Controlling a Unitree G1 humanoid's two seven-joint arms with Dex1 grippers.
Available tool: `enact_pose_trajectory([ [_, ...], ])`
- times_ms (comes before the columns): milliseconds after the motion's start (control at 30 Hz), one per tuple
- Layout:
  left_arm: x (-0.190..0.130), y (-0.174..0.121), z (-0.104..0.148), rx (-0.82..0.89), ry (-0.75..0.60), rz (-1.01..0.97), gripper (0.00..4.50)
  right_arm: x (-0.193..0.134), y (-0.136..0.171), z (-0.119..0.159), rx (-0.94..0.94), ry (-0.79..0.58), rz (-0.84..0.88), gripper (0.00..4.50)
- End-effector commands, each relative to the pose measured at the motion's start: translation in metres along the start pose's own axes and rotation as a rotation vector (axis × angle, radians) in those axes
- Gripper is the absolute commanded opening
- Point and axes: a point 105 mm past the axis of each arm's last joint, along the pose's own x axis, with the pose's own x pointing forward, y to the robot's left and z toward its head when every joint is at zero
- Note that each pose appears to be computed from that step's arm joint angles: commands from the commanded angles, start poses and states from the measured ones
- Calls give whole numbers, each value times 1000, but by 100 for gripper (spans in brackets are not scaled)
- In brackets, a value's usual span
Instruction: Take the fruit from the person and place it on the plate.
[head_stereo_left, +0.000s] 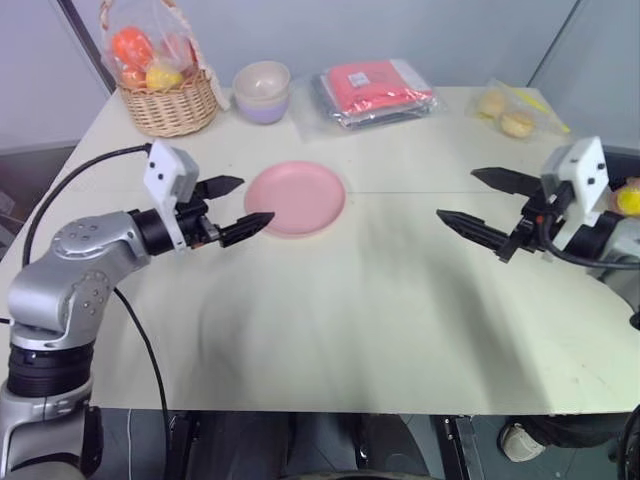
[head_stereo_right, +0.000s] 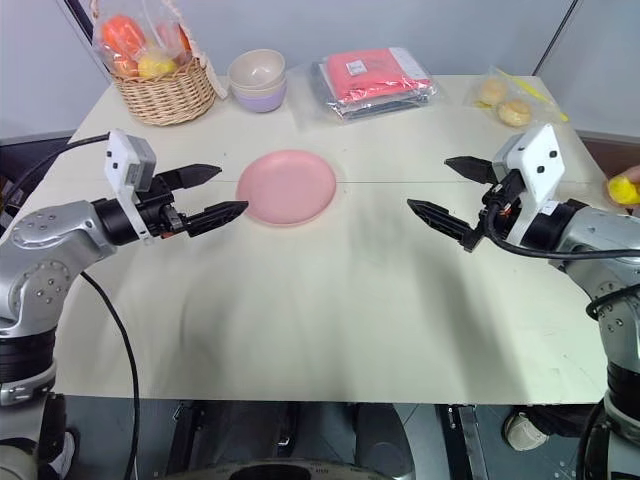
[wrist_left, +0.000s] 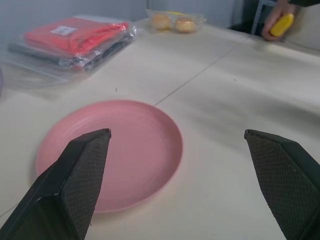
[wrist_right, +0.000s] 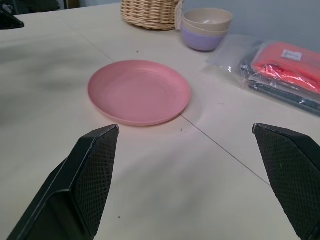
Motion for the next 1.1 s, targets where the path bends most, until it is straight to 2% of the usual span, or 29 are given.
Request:
enact_pose_trajectory([
  [33,-5,0,14,44,-32,19,450,-2,-2,12,-51,-32,-9,438],
  [1100,-5,-2,15,45,-40,13,450,4,-4,13,-67,-34,2,438],
])
